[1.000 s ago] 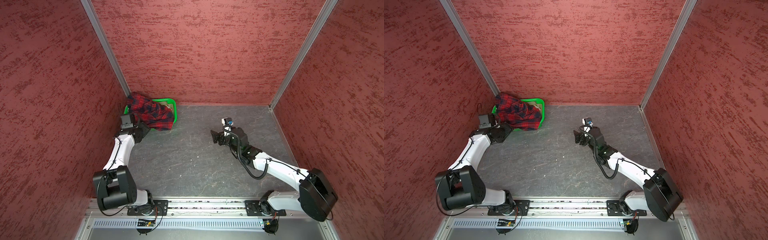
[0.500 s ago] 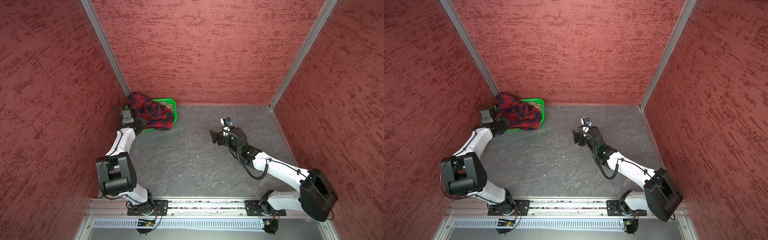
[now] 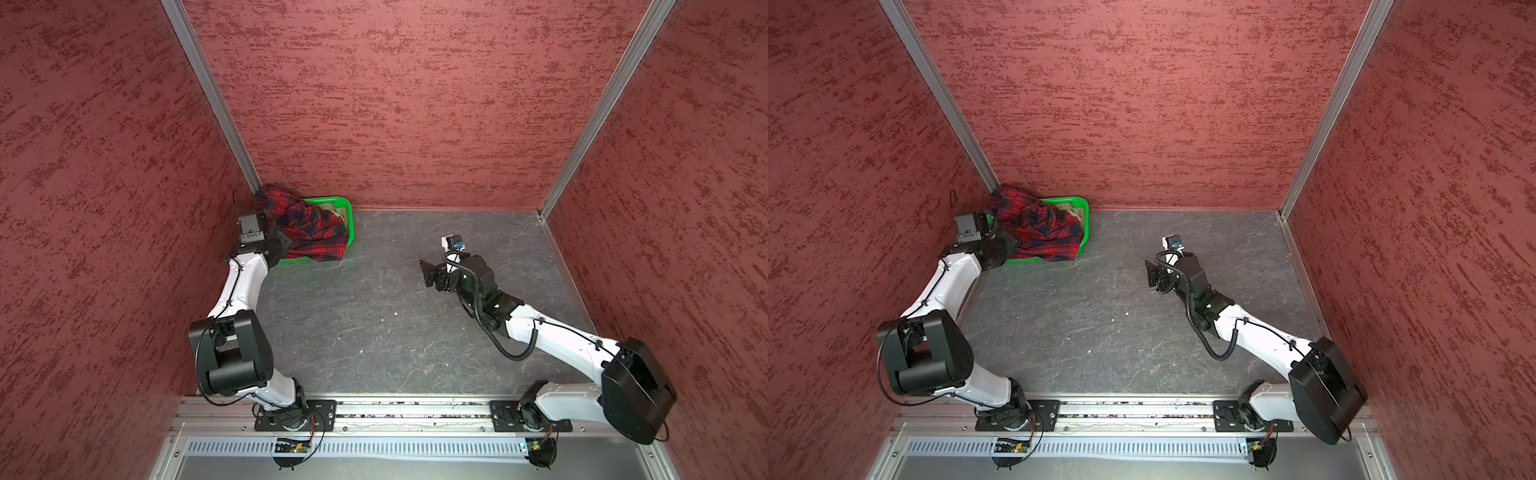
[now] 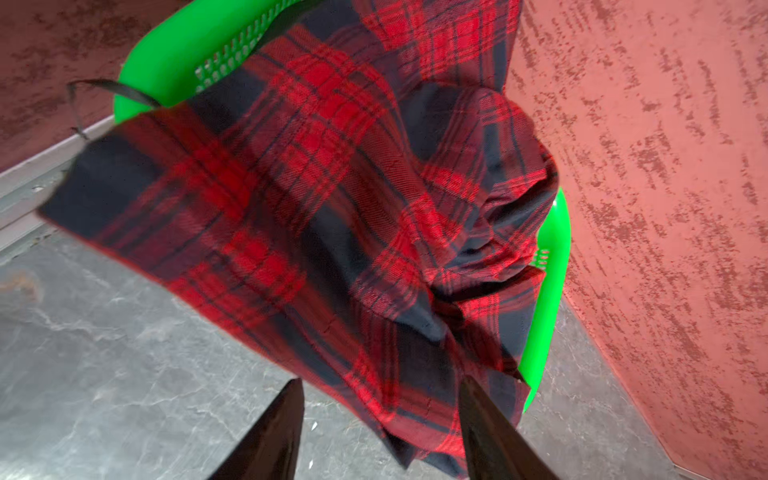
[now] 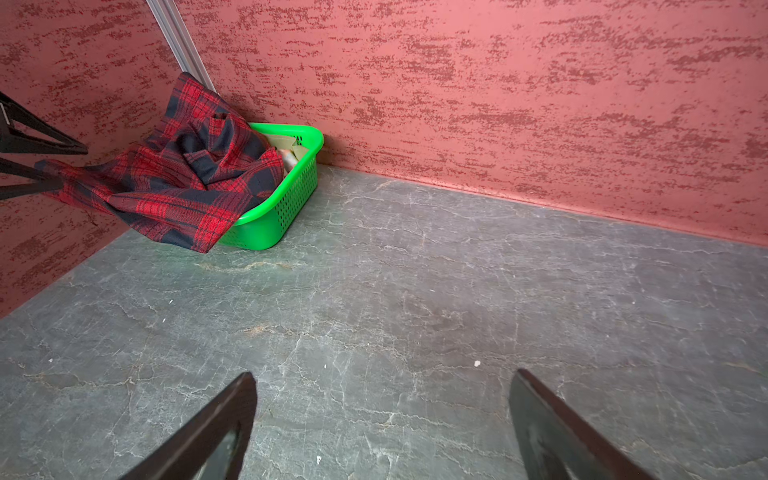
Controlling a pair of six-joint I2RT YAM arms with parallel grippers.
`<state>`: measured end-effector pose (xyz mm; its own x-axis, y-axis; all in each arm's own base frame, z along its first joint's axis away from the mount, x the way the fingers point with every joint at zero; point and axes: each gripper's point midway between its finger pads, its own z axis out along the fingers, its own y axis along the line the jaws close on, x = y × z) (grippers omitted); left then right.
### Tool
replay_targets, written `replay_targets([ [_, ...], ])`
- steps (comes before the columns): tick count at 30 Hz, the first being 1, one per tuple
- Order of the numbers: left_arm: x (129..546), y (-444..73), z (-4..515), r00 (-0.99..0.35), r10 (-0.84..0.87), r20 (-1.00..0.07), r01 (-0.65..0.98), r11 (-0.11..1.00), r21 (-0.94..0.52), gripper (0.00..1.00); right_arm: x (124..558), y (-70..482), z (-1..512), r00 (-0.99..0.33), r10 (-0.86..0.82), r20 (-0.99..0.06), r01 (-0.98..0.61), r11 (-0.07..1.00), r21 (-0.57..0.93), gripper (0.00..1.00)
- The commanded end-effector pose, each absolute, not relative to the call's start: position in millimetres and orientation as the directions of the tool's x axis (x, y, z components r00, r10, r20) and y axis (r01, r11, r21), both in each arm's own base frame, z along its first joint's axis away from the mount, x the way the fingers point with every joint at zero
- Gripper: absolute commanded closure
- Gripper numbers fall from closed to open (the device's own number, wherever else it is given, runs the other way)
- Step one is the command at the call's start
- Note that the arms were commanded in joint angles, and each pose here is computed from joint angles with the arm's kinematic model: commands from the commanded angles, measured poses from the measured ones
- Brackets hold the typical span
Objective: Fold and stack the skirts
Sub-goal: 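Grasp the plaid skirt in the basket with the left gripper while the right advances, then lift the plaid skirt from the basket with the left gripper onto the table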
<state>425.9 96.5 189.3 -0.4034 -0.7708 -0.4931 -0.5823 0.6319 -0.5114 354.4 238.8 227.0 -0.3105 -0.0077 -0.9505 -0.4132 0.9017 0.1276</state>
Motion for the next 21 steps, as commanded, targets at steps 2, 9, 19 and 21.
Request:
replay_targets([
  [2,420.5,109.5,182.1,-0.408,-0.773,-0.486,-0.596,0.629,-0.499,0.39,357.1,245.3,227.2,-0.304,-0.009,-0.953,-0.423,0.897,0.126,0.04],
  [9,444.9,114.4,162.3,-0.443,-0.771,-0.457,-0.604,0.633,-0.484,0.43,363.1,253.9,229.7,-0.299,-0.006,-0.954,-0.440,0.888,0.132,0.04],
  [19,463.7,112.2,250.9,-0.306,-0.699,-0.646,-0.495,0.697,-0.519,1.00,363.8,247.6,230.5,-0.293,-0.018,-0.956,-0.416,0.903,0.110,0.03],
  [21,462.2,96.7,292.1,-0.290,-0.640,-0.711,-0.436,0.750,-0.498,1.00,364.5,245.1,231.6,-0.287,-0.021,-0.958,-0.406,0.908,0.102,0.02],
])
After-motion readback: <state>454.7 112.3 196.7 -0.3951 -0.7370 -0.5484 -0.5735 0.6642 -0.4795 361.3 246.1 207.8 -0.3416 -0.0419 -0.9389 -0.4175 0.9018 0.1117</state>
